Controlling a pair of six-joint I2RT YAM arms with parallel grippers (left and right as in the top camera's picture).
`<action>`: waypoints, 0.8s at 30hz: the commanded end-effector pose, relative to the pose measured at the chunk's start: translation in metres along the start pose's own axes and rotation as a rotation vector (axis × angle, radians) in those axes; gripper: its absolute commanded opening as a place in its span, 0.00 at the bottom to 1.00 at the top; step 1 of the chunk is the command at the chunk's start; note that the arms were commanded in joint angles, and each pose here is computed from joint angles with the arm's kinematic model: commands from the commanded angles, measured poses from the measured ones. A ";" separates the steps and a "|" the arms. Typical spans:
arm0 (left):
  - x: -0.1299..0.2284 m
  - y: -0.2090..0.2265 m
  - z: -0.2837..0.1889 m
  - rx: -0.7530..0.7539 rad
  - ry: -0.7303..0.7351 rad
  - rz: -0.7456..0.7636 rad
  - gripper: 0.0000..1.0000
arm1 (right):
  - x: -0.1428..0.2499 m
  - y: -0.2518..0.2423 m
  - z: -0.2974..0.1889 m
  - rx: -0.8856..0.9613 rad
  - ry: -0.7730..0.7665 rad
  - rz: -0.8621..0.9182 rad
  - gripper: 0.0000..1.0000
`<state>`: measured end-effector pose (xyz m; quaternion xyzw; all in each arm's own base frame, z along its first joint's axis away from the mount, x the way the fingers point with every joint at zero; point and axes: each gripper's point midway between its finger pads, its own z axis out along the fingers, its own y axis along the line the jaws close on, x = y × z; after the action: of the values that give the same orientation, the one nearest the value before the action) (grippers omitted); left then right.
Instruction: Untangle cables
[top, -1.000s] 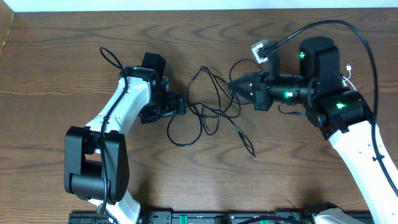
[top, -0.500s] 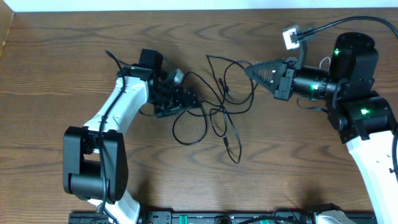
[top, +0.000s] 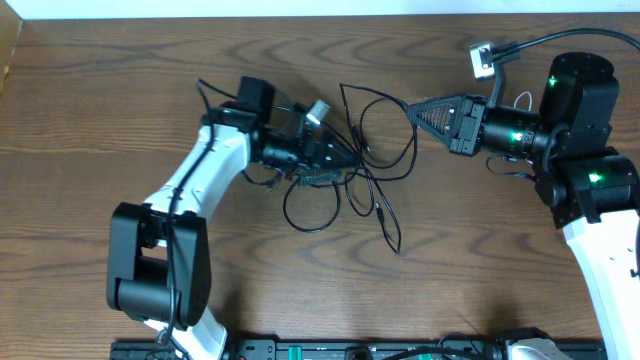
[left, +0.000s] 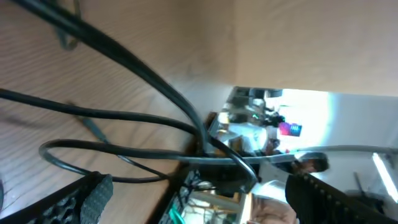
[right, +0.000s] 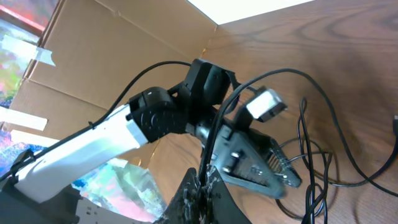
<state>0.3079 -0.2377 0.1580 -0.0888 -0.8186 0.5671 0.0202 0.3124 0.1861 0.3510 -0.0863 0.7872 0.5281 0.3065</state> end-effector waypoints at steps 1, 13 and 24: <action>-0.011 0.024 0.008 -0.197 -0.058 -0.127 0.94 | 0.002 0.002 -0.001 -0.006 0.005 0.014 0.01; -0.033 0.032 0.013 -0.284 -0.145 -0.094 0.20 | 0.006 -0.001 -0.001 0.002 0.017 -0.008 0.01; 0.023 0.121 -0.045 -0.859 -0.049 -0.217 0.08 | -0.003 -0.006 -0.007 0.012 -0.016 -0.026 0.01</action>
<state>0.3006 -0.1929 0.0746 0.0273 -0.9565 0.2856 0.0532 0.3128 0.1837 0.3489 -0.0864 0.7892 0.5247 0.3072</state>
